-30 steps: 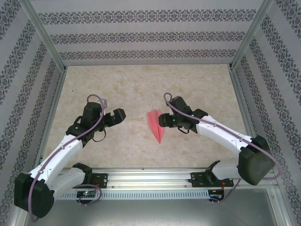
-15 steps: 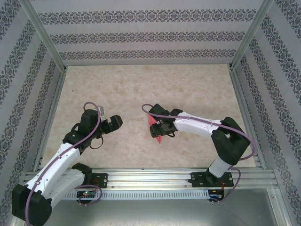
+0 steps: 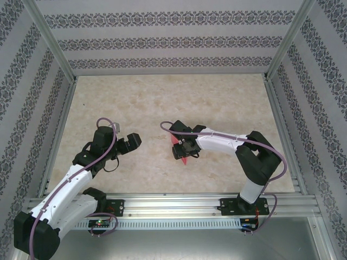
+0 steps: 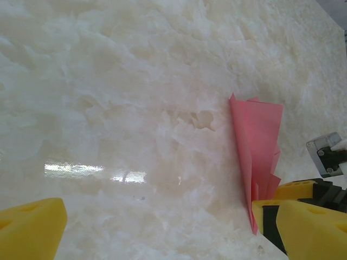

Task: Fold a paper plane with a square sheet of paper (fold left side to right side)
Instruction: Pick up the paper plane at the center of the table.

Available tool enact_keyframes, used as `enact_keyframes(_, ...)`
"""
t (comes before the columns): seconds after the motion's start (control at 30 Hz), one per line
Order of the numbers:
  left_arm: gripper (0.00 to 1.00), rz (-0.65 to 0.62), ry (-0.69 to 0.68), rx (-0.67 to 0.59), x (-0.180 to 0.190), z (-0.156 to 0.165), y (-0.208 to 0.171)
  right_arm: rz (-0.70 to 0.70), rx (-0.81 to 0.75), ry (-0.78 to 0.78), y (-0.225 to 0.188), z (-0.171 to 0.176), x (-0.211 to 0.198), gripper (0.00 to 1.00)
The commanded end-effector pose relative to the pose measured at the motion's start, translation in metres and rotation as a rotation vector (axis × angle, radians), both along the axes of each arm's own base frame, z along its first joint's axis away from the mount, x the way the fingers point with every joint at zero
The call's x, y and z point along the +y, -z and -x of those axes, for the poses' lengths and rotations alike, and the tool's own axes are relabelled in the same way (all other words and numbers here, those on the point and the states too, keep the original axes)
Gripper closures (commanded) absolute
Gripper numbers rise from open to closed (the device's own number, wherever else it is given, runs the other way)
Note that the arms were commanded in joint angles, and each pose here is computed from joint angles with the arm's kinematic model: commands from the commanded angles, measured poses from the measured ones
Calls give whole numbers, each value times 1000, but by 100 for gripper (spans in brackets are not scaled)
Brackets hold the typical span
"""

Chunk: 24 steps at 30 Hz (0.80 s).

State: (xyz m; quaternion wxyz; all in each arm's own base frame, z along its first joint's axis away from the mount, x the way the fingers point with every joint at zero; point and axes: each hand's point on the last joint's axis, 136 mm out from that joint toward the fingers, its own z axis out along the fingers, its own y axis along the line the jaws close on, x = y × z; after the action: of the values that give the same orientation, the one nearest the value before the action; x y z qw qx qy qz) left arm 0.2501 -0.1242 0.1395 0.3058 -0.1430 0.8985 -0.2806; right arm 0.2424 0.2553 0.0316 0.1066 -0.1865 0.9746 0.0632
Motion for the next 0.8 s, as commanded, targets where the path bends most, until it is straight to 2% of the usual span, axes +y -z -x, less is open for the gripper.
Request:
enact_keyframes(0.0,0,-4,-11,19,2,2,5,-16,-12,-24,-2,-4,10,49)
enact_keyframes(0.23,0,-6,-10,18,2,2,5,-27,-46,-16,-14,-7,7,50)
enact_keyframes(0.5,0,-7,-8,22,2,3,5,-14,-35,-21,-9,-8,5,63)
enact_keyframes(0.77,0,-7,-8,19,2,2,4,-13,-36,-13,-5,-12,4,71)
